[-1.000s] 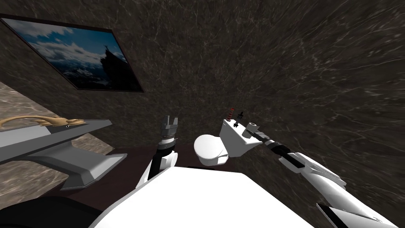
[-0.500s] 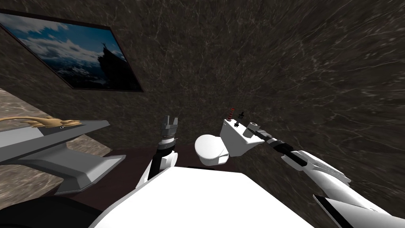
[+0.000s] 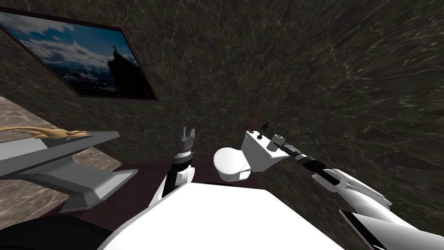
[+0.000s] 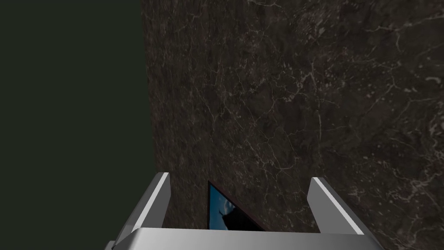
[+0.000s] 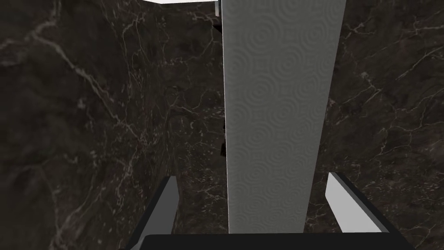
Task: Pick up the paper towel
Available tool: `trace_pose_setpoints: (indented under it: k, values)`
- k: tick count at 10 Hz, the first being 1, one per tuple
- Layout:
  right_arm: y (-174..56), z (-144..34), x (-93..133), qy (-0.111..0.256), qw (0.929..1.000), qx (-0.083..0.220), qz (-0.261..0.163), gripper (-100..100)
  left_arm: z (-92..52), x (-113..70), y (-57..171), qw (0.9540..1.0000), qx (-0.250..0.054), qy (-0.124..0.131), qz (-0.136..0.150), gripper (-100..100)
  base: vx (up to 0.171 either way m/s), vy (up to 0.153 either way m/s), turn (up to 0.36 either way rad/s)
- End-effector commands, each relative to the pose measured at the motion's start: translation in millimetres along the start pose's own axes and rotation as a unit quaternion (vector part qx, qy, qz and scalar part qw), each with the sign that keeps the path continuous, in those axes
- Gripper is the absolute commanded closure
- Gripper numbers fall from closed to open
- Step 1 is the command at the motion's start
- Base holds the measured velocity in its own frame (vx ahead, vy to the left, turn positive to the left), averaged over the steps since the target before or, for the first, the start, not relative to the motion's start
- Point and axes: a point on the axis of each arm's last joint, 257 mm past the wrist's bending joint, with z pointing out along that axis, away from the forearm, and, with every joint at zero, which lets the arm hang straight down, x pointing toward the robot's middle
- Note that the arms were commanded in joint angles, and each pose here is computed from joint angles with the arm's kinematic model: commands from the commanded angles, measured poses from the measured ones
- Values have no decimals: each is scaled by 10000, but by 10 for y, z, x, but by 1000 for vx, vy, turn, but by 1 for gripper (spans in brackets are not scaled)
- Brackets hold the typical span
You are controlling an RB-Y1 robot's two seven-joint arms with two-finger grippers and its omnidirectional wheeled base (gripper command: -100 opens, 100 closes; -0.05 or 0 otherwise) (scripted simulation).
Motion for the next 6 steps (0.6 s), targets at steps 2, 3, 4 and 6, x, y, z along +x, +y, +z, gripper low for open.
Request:
trace_pose_setpoints:
  k: [2, 3, 4, 6]
  values:
    - [10, 4, 1, -2, 10000, -14, 1, 100, 0, 0, 0, 10000, 0, 0, 0, 0, 0, 0, 0]
    - [10, 4, -1, -4, 10000, -16, 3, 100, 0, 0, 0, 10000, 0, 0, 0, 0, 0, 0, 0]
    - [12, 4, 0, -4, 10000, -17, 4, 100, 0, 0, 0, 10000, 0, 0, 0, 0, 0, 0, 0]
    - [14, 5, 0, -4, 10000, -20, 6, 0, 0, 0, 0, 10000, 0, 0, 0, 0, 0, 0, 0]
